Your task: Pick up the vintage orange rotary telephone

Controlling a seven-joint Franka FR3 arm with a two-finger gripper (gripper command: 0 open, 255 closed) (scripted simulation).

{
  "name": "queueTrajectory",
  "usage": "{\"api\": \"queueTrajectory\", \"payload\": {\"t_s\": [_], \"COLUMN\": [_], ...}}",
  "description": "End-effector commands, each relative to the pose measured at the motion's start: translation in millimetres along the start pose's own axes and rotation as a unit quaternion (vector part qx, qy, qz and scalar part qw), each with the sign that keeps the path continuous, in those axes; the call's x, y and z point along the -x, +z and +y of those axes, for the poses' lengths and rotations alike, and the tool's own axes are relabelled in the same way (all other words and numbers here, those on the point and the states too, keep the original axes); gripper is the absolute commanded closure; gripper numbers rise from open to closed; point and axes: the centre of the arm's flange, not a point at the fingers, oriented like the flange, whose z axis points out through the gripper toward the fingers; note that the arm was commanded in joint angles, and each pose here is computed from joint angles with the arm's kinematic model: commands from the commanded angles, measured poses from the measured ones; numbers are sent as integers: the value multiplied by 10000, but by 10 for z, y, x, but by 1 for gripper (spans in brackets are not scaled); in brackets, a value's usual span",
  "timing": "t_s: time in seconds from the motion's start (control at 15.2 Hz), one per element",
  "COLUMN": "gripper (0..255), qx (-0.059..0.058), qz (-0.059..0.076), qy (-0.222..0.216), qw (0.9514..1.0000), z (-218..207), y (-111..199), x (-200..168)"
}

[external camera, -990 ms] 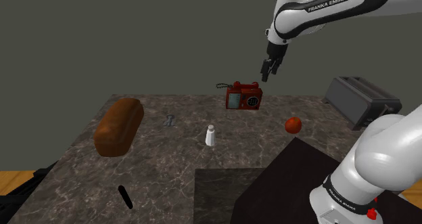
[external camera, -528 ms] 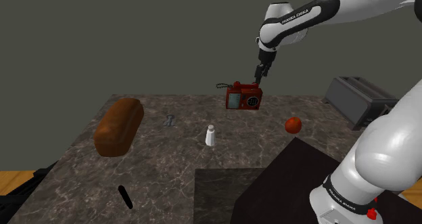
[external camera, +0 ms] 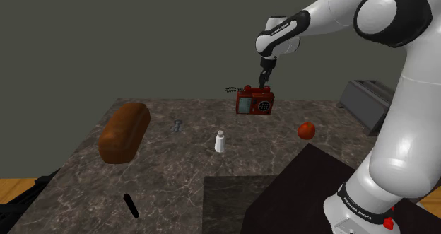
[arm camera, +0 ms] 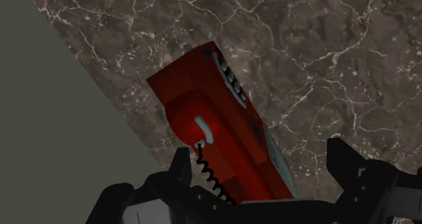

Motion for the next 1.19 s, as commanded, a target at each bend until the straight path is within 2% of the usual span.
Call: {"api": "queueTrajectory", "payload": {"t_s": [0.0, 0.13, 0.73, 0.79, 1.12], "gripper": [0, 0, 0, 255, 255], "qx": [7, 13, 13, 13, 13], "qz": [6, 8, 8, 9, 9], "qy": [-177, -299, -299, -299, -299], "qw": [9998, 9996, 9996, 9996, 9996], "z": [140, 247, 213, 215, 217], "y": [149, 264, 663, 669, 668], "x": [-153, -267, -257, -250, -248]}}
